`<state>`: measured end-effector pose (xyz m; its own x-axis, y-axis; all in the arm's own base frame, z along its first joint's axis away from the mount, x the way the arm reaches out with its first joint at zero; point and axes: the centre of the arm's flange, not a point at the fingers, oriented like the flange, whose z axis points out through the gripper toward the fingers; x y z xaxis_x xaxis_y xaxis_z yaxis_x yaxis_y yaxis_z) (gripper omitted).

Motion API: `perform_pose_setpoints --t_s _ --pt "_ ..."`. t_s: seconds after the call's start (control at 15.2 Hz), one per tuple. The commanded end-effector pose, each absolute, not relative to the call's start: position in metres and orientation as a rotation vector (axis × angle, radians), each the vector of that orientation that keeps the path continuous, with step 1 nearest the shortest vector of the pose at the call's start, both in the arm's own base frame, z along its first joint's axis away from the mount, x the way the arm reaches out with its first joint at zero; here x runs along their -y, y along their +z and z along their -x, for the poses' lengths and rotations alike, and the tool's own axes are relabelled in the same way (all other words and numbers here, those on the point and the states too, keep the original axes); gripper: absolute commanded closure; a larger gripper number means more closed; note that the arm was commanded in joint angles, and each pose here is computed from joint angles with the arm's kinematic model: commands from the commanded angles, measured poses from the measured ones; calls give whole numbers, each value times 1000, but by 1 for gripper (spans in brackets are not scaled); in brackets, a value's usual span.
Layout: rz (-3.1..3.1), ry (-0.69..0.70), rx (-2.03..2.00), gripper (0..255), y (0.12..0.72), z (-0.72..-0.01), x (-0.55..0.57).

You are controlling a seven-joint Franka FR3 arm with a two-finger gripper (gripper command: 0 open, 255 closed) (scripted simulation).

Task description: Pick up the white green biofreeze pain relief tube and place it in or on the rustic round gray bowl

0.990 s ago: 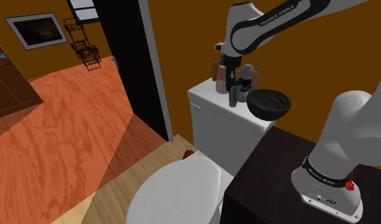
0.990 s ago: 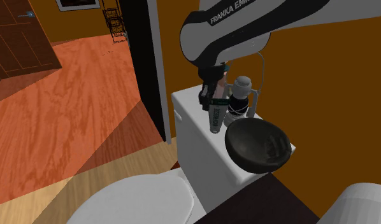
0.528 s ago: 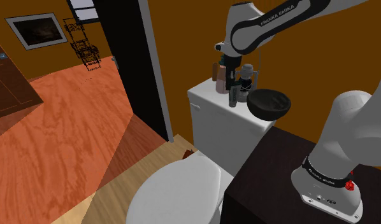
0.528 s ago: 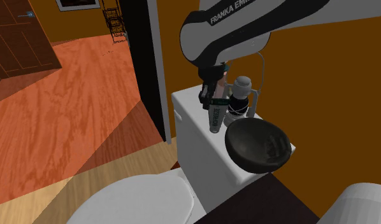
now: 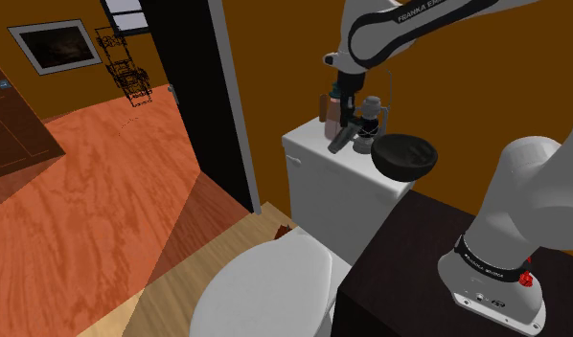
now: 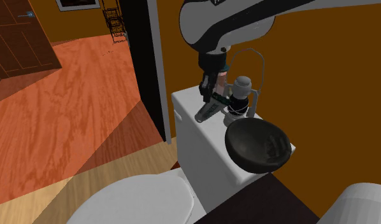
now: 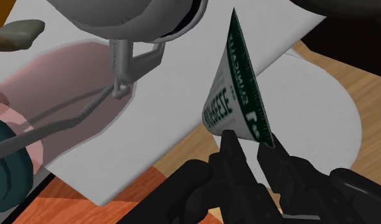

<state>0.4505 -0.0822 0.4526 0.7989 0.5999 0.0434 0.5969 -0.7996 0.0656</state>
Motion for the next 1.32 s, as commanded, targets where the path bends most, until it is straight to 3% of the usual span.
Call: perform_pose_setpoints --t_s 0.0,1.25 --pt "-2933 95 -977 255 463 -451 83" --pt "-2933 95 -977 255 564 -451 83"
